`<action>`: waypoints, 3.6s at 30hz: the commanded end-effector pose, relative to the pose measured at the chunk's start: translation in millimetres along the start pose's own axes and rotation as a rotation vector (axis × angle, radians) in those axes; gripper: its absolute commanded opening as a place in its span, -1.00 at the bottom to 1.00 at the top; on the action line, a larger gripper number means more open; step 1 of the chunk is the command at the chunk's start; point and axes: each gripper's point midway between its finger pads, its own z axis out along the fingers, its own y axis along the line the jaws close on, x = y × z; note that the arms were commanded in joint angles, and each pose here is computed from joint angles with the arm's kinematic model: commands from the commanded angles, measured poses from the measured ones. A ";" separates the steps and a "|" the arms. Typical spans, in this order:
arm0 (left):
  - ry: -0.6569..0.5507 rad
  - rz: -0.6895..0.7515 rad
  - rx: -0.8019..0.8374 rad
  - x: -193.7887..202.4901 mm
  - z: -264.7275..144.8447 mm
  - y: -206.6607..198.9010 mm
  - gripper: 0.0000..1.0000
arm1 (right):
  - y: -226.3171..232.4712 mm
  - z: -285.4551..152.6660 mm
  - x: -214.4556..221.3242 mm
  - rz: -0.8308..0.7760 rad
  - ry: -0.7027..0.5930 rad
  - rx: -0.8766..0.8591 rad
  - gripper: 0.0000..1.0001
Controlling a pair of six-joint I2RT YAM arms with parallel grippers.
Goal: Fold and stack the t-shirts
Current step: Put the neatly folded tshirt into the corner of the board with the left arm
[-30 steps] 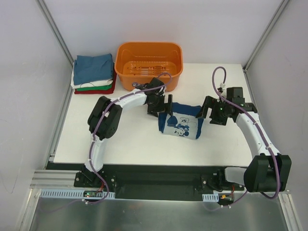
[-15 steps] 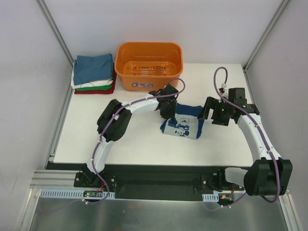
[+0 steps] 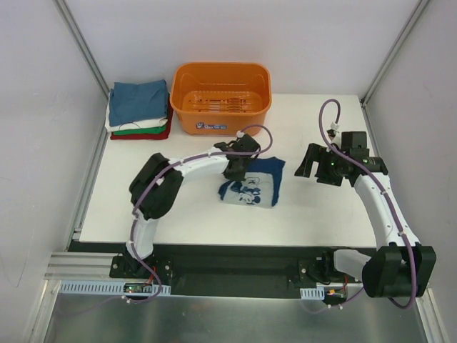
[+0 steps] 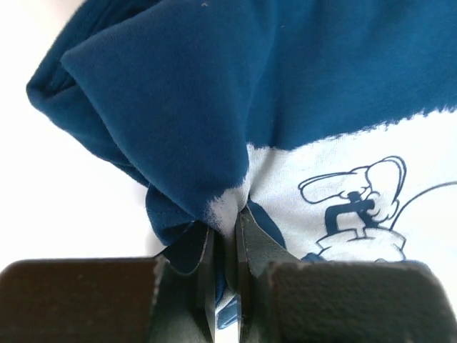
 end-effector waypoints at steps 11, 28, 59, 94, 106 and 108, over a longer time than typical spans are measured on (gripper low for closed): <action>-0.053 0.133 -0.482 11.7 -84.6 216.9 -1.00 | -3.0 -7.3 -12.1 -0.056 -0.082 0.015 0.93; -0.243 0.132 -0.628 -78.5 -170.8 301.7 -1.00 | -10.0 -13.1 -19.9 -0.083 -0.143 0.061 0.93; -0.547 0.080 -0.514 -240.7 -255.5 348.6 -1.00 | -25.6 -10.6 -18.7 -0.066 -0.113 0.147 0.93; -0.628 -0.567 -0.574 -232.6 -179.3 504.9 -1.00 | -27.7 -0.8 -29.1 -0.009 -0.070 0.210 0.93; -0.609 -0.618 -0.571 -220.8 -178.2 502.1 0.05 | -28.8 -11.4 -35.0 -0.026 -0.093 0.242 0.93; -0.617 -0.602 -0.553 -221.9 -187.4 493.8 0.44 | -27.9 -12.4 -34.4 -0.027 -0.092 0.240 0.93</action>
